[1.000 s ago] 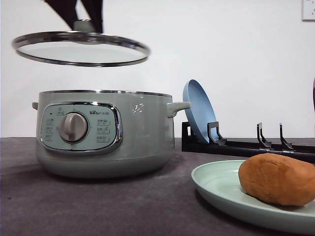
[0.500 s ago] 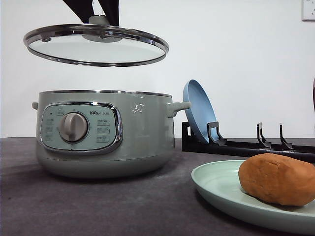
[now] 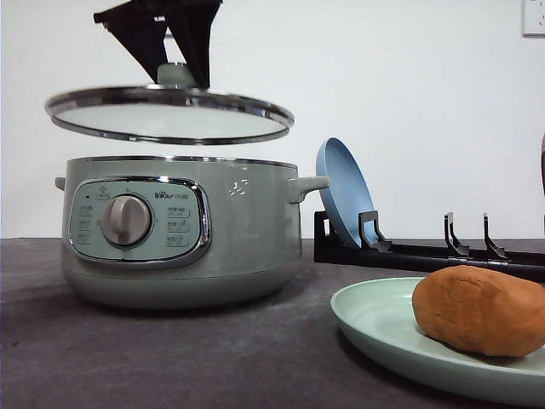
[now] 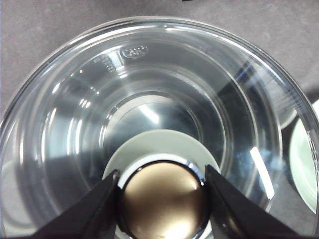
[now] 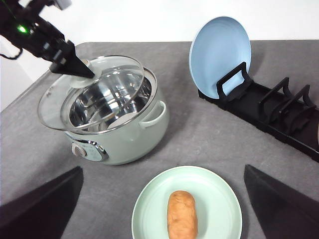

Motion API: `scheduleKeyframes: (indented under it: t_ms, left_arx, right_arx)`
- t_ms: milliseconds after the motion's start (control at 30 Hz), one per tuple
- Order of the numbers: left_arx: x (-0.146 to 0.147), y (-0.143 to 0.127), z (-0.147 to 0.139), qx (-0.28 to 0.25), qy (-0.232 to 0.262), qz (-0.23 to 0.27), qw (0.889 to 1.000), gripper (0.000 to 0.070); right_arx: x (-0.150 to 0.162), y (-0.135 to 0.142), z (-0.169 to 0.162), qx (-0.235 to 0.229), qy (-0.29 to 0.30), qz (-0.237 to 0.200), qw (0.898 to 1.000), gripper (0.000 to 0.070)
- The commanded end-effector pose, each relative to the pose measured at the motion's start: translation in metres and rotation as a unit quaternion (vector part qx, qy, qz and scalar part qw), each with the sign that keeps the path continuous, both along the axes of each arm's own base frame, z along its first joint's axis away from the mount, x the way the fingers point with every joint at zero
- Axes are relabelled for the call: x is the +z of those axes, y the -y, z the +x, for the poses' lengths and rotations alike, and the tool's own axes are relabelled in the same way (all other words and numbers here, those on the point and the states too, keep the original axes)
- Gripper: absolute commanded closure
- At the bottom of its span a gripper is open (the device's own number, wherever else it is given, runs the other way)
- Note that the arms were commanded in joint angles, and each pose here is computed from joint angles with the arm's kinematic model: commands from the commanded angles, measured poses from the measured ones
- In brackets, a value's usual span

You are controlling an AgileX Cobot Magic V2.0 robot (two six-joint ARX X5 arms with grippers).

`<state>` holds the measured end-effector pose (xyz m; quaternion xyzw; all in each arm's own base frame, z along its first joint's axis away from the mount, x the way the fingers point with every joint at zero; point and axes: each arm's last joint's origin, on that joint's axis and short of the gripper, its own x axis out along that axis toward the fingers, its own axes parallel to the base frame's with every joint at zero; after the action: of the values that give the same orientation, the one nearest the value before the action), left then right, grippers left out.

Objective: Transfer potato from steamer to green plate

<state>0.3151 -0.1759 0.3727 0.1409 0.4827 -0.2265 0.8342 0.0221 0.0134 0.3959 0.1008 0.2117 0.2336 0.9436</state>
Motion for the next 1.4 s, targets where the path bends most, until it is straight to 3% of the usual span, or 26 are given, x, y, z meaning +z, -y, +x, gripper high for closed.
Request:
scheduleKeyframes:
  t_ms: [0, 367, 1367]
  left_arx:
    - [0.009, 0.001, -0.001, -0.001, 0.027, -0.016, 0.999, 0.0686]
    - [-0.015, 0.001, 0.011, 0.01, 0.032, -0.019, 0.999, 0.0686]
    - [-0.034, 0.002, 0.031, 0.011, 0.022, -0.023, 0.999, 0.0687]
  right_arx:
    - [0.004, 0.001, -0.001, 0.002, 0.009, 0.006, 1.0, 0.0047]
    - [0.004, 0.001, -0.001, -0.001, 0.011, 0.004, 1.0, 0.0047]
    - [0.005, 0.001, 0.0, -0.015, 0.017, 0.001, 1.0, 0.0047]
